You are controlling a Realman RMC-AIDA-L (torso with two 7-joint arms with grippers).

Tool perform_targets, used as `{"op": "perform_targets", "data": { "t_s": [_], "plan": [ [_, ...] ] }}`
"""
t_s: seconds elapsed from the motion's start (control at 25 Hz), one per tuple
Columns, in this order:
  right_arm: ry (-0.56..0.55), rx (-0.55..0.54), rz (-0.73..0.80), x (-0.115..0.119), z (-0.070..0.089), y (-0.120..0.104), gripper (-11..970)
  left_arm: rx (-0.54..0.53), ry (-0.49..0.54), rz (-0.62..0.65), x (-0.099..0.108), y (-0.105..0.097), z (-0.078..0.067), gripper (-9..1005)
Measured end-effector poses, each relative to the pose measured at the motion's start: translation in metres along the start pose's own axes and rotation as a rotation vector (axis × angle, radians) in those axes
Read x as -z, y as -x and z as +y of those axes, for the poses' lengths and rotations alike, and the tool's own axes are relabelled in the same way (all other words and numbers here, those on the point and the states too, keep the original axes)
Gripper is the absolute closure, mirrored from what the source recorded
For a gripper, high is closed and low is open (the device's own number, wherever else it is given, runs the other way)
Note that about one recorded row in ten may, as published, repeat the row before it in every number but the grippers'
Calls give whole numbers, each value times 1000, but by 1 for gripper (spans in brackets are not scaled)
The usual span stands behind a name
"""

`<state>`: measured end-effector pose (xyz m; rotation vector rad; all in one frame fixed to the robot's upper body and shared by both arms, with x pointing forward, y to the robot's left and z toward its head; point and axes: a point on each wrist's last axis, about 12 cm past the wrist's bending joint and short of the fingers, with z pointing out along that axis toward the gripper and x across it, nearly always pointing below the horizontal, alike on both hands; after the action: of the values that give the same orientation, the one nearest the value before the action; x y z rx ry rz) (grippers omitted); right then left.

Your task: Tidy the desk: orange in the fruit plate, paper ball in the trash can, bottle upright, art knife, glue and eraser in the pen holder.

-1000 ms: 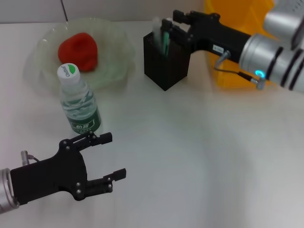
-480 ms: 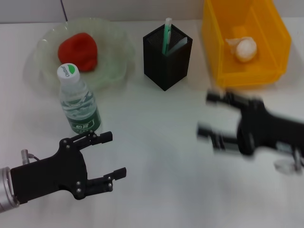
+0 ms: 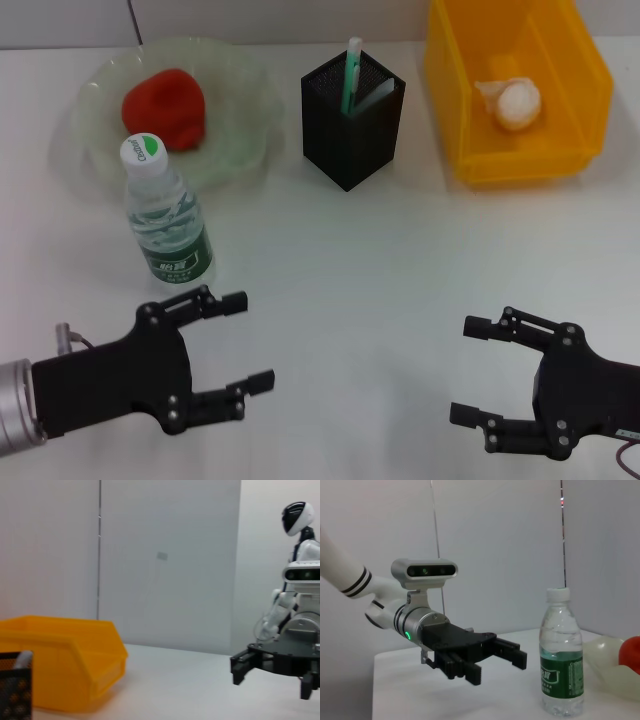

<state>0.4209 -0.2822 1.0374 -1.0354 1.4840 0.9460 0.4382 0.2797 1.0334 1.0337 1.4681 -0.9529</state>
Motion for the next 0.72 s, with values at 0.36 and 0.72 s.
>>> {"op": "perform_targets", "data": {
  "t_s": [0.36,0.72],
  "plan": [
    [15,18,-2,-5,-3,2,126,19,-31,15,-2,-1,-2,182],
    [28,19,-3,-9,-5,2,126,14,-31,19,-4,0,1,182]
  ]
}}
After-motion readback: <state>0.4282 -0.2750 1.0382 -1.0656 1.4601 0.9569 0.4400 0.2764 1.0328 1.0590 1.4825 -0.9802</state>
